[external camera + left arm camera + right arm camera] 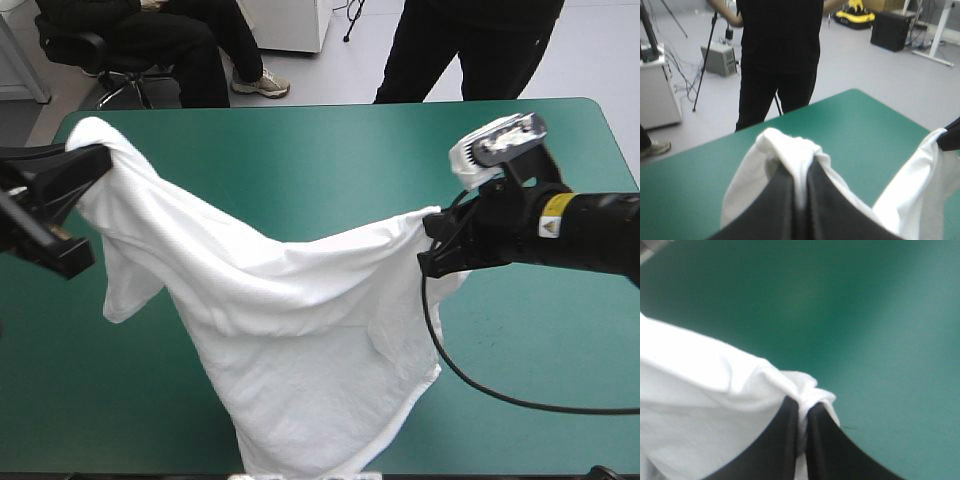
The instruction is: Fold the cloth
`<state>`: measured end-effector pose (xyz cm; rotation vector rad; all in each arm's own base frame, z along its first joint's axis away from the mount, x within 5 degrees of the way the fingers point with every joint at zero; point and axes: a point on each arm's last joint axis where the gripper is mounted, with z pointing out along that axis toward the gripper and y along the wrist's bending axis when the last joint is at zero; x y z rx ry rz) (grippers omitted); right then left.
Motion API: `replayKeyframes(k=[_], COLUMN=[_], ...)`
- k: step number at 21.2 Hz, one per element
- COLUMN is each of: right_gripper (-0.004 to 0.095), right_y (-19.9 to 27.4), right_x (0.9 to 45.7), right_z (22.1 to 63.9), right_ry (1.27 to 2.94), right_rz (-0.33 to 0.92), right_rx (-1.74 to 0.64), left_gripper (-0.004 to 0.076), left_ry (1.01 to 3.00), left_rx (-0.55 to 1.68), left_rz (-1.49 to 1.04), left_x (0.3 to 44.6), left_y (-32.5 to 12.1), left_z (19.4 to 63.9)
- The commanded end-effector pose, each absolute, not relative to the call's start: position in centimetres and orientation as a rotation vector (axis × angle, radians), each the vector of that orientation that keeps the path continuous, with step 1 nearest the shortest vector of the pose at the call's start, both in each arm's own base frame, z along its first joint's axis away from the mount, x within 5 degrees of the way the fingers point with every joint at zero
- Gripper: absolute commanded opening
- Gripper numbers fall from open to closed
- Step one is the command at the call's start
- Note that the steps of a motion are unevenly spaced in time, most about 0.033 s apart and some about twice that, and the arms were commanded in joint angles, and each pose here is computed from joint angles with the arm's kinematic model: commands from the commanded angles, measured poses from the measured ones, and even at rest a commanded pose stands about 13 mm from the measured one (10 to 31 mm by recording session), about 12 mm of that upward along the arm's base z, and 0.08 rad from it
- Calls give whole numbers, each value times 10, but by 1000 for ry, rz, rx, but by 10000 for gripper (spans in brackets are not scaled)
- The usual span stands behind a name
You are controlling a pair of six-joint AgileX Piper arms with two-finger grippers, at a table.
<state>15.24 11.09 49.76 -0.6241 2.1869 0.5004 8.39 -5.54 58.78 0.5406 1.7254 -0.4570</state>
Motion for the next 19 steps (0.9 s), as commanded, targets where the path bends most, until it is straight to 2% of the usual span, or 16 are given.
replayKeyframes(k=[1, 5, 10, 14, 19], right_gripper=[-18, -17, -18, -18, -18], right_y=[112, 126, 112, 97, 100], right_x=[186, 241, 313, 350, 370], right_z=[470, 446, 414, 378, 348], right_ry=[2207, 2163, 2130, 2230, 2293], right_rz=[254, 10, -78, -131, -154], right_rx=[-591, -589, -463, -430, -461], left_gripper=[-17, -17, -17, -17, -17], left_ry=[1771, 1909, 1956, 2031, 2121], left_rx=[486, 470, 407, 391, 391], left_rz=[-484, -435, -404, -399, -418], left_x=[139, 235, 336, 382, 403], left_y=[-71, -96, -123, -136, -144], left_z=[573, 533, 474, 427, 394])
